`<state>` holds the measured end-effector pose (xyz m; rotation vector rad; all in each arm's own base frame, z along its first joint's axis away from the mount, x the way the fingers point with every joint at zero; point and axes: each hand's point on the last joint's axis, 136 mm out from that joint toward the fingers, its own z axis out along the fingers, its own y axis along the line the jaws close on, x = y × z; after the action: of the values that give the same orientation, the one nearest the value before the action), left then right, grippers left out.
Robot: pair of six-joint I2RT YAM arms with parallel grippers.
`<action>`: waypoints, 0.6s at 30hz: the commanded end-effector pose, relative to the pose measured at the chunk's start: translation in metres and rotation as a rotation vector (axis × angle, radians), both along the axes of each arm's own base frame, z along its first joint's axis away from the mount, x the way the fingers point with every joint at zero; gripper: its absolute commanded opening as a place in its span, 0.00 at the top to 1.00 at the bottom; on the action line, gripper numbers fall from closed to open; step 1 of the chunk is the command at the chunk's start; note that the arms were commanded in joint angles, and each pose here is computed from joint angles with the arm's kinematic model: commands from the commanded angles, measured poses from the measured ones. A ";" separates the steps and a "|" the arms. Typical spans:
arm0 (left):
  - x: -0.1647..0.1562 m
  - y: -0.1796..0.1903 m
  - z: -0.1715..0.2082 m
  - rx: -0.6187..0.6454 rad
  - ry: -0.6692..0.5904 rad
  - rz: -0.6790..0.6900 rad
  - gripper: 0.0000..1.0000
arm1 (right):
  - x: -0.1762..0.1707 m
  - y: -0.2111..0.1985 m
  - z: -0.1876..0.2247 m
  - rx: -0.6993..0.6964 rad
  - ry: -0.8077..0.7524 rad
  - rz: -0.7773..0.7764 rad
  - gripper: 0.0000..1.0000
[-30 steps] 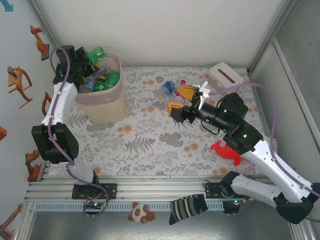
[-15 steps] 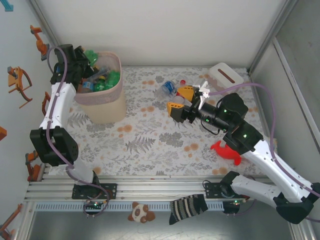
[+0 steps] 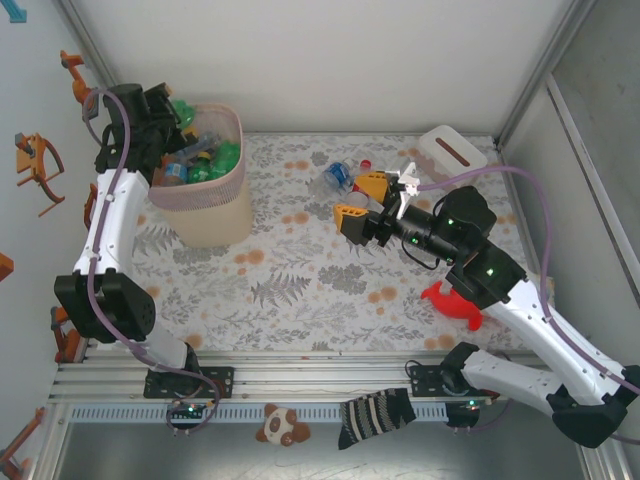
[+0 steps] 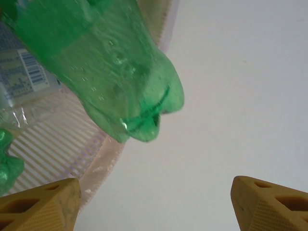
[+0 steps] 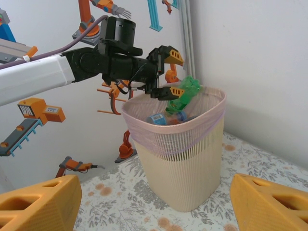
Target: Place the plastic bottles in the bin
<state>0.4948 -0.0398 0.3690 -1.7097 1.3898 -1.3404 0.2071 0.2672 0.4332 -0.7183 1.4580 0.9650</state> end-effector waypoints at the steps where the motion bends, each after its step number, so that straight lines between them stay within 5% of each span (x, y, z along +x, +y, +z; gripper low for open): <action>1: -0.003 -0.019 0.031 0.049 -0.081 -0.094 0.22 | -0.003 -0.001 0.008 0.023 -0.015 0.004 0.20; 9: 0.028 -0.024 0.062 0.165 -0.196 -0.177 0.41 | -0.003 -0.001 0.007 0.016 -0.013 -0.001 0.20; 18: 0.061 0.004 0.046 0.290 -0.126 -0.183 0.54 | -0.003 -0.004 0.004 0.006 -0.012 -0.013 0.20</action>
<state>0.5581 -0.0398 0.4212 -1.3525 1.5334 -1.3145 0.2076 0.2668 0.4314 -0.7170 1.4666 0.9611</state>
